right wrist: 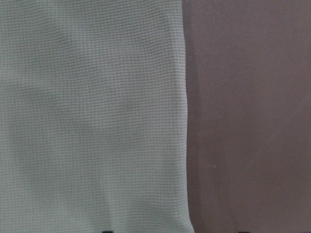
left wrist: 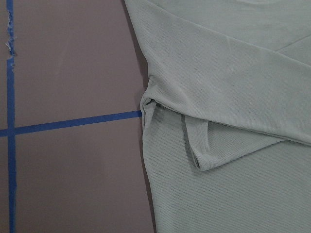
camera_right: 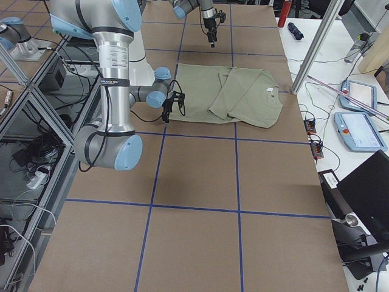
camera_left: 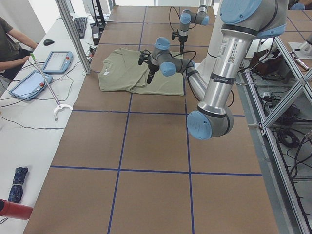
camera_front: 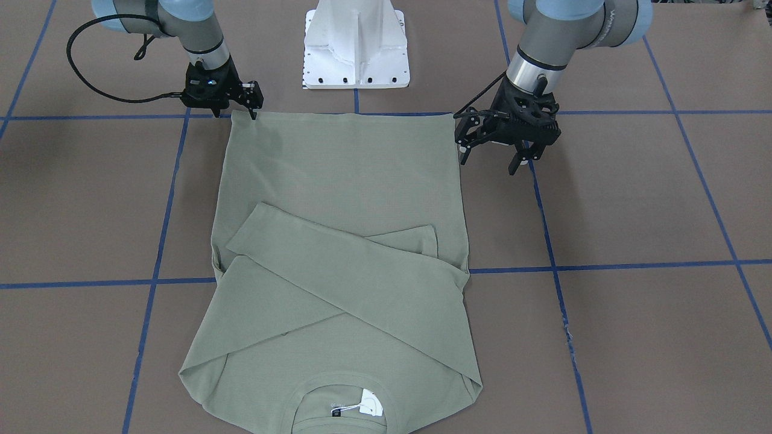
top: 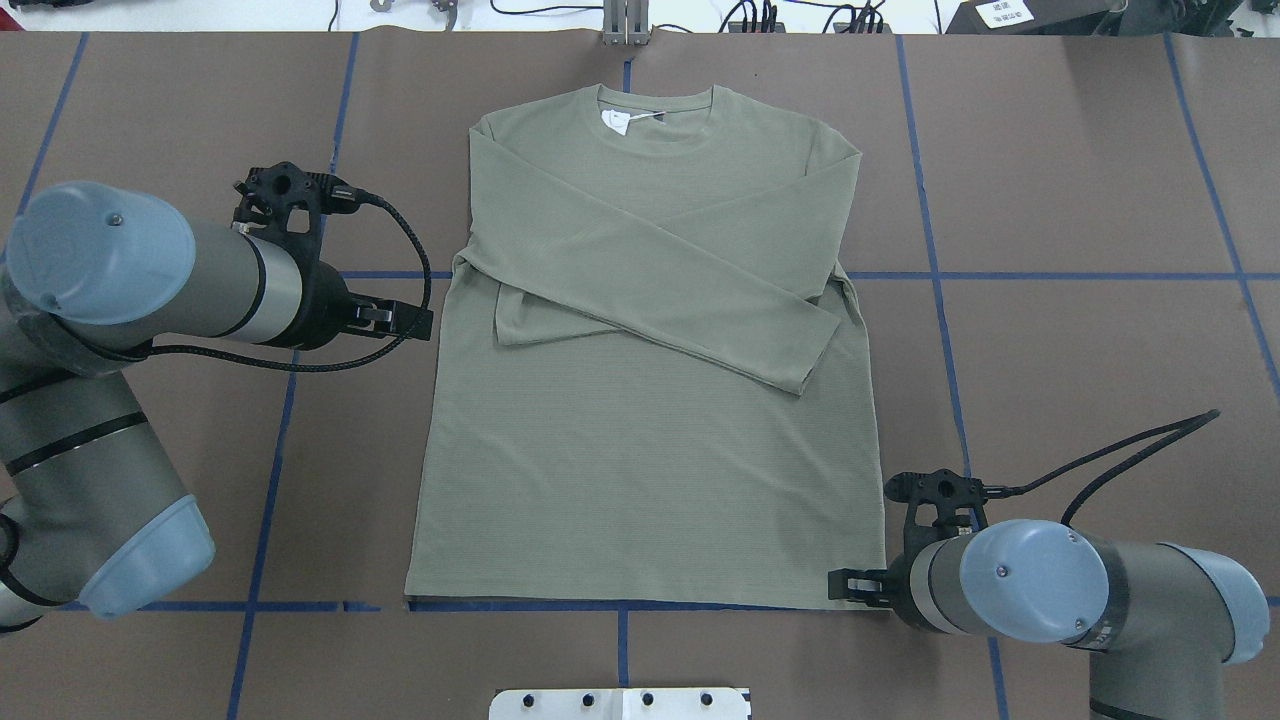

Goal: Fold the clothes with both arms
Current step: 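Grasp the hem corner nearest the robot with the right gripper while the left gripper descends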

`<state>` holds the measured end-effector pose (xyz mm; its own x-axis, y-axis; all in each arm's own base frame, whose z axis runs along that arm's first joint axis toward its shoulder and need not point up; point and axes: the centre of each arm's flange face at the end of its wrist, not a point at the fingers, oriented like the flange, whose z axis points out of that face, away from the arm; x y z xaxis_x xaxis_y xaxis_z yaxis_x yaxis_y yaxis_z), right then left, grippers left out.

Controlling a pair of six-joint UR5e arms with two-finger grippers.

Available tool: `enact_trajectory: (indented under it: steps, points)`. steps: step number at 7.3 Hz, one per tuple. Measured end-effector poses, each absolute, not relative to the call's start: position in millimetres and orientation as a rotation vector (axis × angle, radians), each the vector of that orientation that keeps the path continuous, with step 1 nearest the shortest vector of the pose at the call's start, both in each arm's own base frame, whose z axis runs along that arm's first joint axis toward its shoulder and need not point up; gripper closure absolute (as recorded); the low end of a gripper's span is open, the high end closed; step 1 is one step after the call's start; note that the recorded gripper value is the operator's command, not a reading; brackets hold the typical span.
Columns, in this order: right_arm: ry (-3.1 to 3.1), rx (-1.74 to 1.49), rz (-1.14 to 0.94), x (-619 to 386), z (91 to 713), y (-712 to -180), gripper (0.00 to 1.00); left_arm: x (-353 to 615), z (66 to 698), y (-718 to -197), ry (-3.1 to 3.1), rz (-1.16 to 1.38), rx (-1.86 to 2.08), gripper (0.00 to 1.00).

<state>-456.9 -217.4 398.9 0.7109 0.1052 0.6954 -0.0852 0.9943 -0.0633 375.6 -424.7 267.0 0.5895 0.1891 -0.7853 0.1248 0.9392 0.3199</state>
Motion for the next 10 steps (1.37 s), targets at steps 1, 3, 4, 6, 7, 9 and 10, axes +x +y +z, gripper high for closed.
enact_trajectory:
  steps: [1, 3, 4, 6, 7, 9, 10]
  points:
    - [-0.769, -0.03, 0.104, -457.9, 401.0, -217.2, 0.32, 375.3, 266.0, -424.3, 0.947, 0.039, 0.363, 0.0]
    - [-0.767, -0.034, 0.102, -458.6, 402.4, -217.0, 0.51, 374.8, 264.3, -423.8, 0.95, 0.04, 0.365, 0.0]
    - [-0.768, -0.036, 0.101, -458.5, 401.9, -216.7, 0.65, 374.9, 263.2, -423.8, 0.952, 0.041, 0.366, 0.0]
    - [-0.774, -0.039, 0.098, -458.3, 399.5, -216.2, 0.92, 375.5, 260.8, -423.8, 0.955, 0.043, 0.368, 0.0]
    - [-0.774, -0.04, 0.098, -458.1, 399.2, -216.1, 1.0, 375.9, 260.4, -423.8, 0.956, 0.044, 0.368, 0.0]
    - [-0.78, -0.038, 0.098, -456.8, 396.2, -216.2, 1.0, 376.8, 259.6, -423.4, 0.957, 0.045, 0.368, 0.0]
    - [-0.787, -0.036, 0.099, -455.8, 392.9, -216.4, 1.0, 376.9, 259.8, -423.3, 0.957, 0.045, 0.367, 0.0]
